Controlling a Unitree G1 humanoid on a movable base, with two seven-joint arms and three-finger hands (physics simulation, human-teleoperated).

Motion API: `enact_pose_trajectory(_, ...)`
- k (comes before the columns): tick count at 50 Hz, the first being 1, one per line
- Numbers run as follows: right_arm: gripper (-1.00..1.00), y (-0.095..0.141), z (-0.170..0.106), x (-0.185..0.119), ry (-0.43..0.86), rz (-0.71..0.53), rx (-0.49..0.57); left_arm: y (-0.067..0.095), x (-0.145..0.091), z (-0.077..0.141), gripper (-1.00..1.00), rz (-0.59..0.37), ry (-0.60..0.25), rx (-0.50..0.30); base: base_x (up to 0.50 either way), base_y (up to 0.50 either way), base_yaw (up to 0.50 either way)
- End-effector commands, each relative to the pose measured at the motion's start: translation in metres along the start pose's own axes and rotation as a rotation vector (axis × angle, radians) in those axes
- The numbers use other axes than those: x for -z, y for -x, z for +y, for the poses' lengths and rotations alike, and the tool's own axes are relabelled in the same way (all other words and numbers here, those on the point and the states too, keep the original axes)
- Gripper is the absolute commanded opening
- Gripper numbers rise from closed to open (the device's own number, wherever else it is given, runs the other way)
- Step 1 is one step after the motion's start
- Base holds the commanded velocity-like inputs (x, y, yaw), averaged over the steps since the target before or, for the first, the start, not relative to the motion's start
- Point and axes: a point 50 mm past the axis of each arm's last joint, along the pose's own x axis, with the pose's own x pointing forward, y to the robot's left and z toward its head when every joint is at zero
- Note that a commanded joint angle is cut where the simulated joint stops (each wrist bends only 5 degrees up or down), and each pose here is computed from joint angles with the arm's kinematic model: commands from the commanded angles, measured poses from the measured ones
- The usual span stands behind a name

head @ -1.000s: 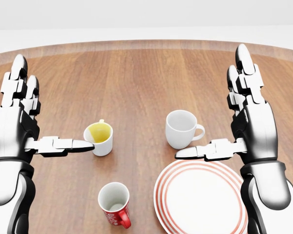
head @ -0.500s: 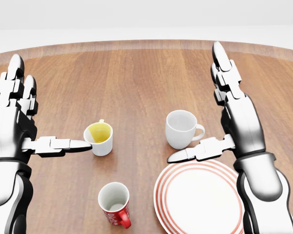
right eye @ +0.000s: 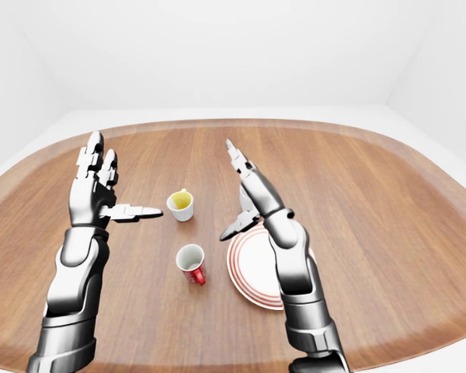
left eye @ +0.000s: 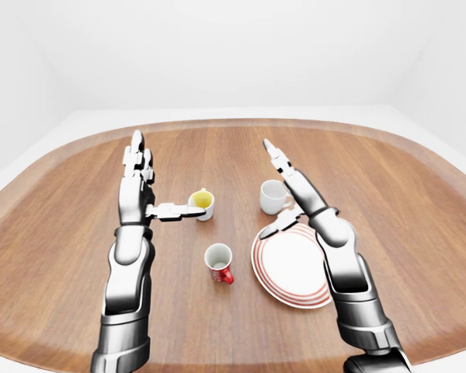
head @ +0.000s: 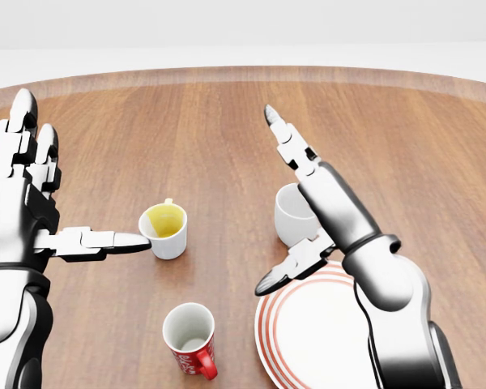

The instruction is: Pick up the red mug and put it on the plate

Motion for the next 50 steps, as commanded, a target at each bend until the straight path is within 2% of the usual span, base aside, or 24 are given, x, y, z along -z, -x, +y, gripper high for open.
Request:
enact_pose_trajectory(1,1.0,-0.016,0.025,0.006,0.075,0.066,-0.112,0.0,-0.002,0.0,1.0,-0.008,0.001,0.0,0.0,0.0,0.0)
enact_pose_trajectory(10,1.0,-0.024,0.048,0.015,0.088,0.127,-0.185,0.0,-0.001,0.001,1.0,-0.005,0.002,-0.001,0.0,0.0,0.0)
enact_pose_trajectory(50,1.0,-0.039,0.106,0.041,0.094,0.284,-0.347,0.0,-0.007,0.002,1.0,-0.028,0.004,-0.001,0.0,0.0,0.0)
